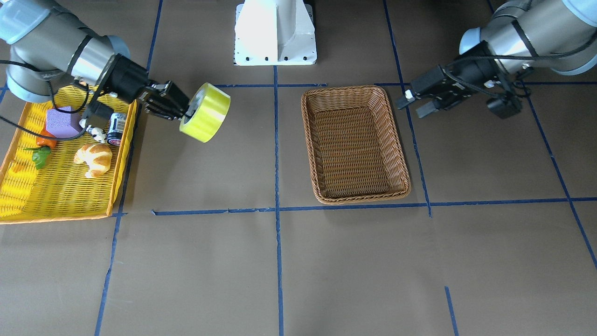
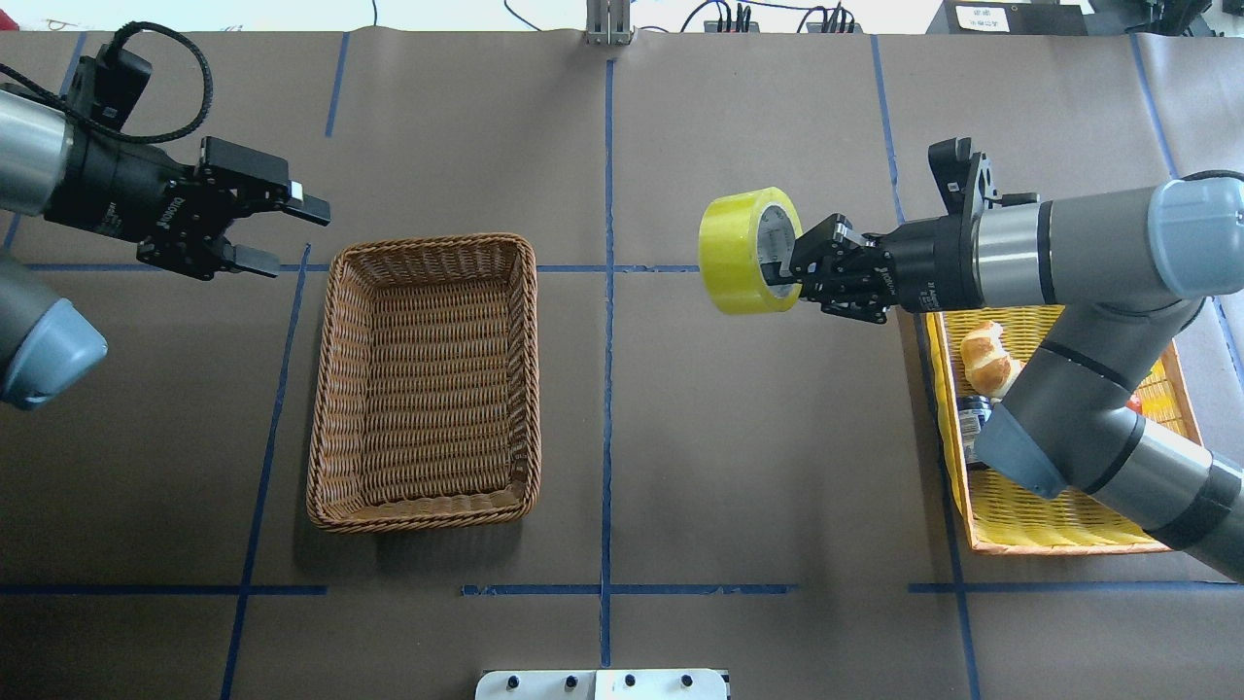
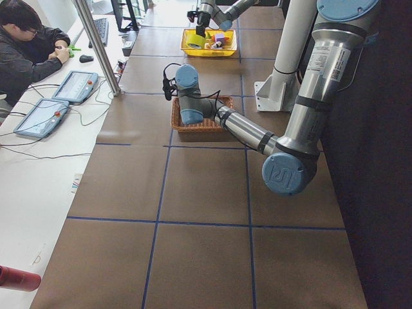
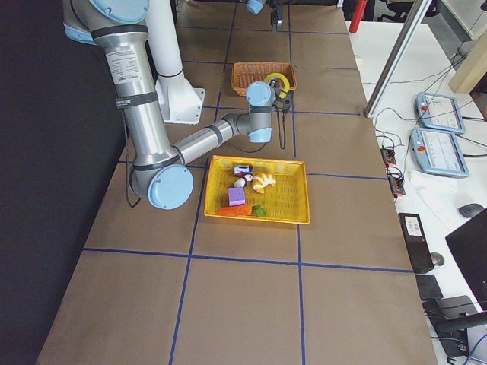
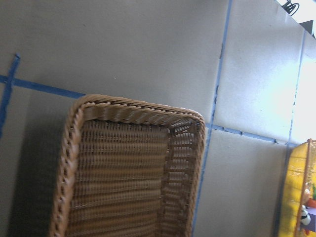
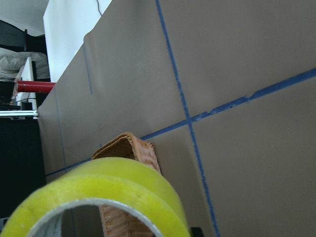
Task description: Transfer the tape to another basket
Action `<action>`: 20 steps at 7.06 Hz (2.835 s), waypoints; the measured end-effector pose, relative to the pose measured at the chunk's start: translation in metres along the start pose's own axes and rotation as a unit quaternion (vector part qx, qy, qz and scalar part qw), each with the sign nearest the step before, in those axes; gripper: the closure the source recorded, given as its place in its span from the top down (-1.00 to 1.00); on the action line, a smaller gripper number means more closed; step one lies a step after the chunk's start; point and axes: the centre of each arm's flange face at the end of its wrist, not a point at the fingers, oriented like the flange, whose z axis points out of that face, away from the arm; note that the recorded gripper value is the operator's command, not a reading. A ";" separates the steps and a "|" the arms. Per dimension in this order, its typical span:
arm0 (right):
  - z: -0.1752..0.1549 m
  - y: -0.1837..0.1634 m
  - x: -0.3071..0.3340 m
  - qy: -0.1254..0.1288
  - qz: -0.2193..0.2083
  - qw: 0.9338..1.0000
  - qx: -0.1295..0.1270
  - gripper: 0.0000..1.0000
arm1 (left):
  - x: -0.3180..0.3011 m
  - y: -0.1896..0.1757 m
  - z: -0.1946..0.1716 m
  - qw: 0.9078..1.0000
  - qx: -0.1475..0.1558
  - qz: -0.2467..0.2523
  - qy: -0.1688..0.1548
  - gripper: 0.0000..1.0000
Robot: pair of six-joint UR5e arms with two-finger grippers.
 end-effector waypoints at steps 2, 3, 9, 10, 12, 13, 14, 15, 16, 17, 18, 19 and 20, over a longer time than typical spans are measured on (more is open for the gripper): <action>0.006 0.031 -0.025 -0.052 0.017 0.998 -0.033 -0.98 | 0.013 0.051 0.033 0.993 -0.022 -0.041 0.109 1.00; 0.009 0.045 -0.031 -0.072 0.015 0.996 -0.050 -0.98 | 0.019 0.071 0.043 0.985 -0.036 -0.062 0.155 1.00; 0.050 0.130 -0.033 -0.155 0.018 0.982 -0.109 -0.98 | 0.064 0.122 0.072 0.944 -0.078 -0.124 0.297 1.00; 0.054 0.136 -0.035 -0.158 0.019 0.981 -0.115 -0.97 | 0.069 0.129 0.077 0.941 -0.088 -0.127 0.301 1.00; 0.063 0.148 -0.042 -0.166 0.021 0.978 -0.123 -0.97 | 0.075 0.145 0.090 0.937 -0.102 -0.135 0.306 1.00; 0.066 0.152 -0.044 -0.168 0.023 0.978 -0.124 -0.97 | 0.076 0.151 0.093 0.935 -0.108 -0.137 0.307 1.00; 0.071 0.157 -0.044 -0.168 0.026 0.977 -0.125 -0.97 | 0.077 0.157 0.096 0.934 -0.115 -0.138 0.308 1.00; 0.076 0.162 -0.045 -0.170 0.030 0.977 -0.125 -0.97 | 0.080 0.163 0.096 0.933 -0.120 -0.139 0.310 1.00; 0.080 0.168 -0.045 -0.172 0.033 0.977 -0.124 -0.97 | 0.083 0.166 0.094 0.931 -0.126 -0.142 0.313 0.92; 0.083 0.173 -0.045 -0.173 0.036 0.976 -0.124 -0.97 | 0.085 0.168 0.092 0.928 -0.131 -0.150 0.314 0.75; 0.084 0.176 -0.045 -0.174 0.038 0.976 -0.124 -0.97 | 0.085 0.170 0.092 0.927 -0.135 -0.156 0.314 0.24; 0.085 0.177 -0.045 -0.175 0.038 0.976 -0.124 -0.74 | 0.085 0.173 0.094 0.926 -0.138 -0.159 0.313 -0.38; 0.085 0.177 -0.046 -0.176 0.038 0.976 -0.124 0.98 | 0.085 0.176 0.096 0.926 -0.141 -0.161 0.311 -0.88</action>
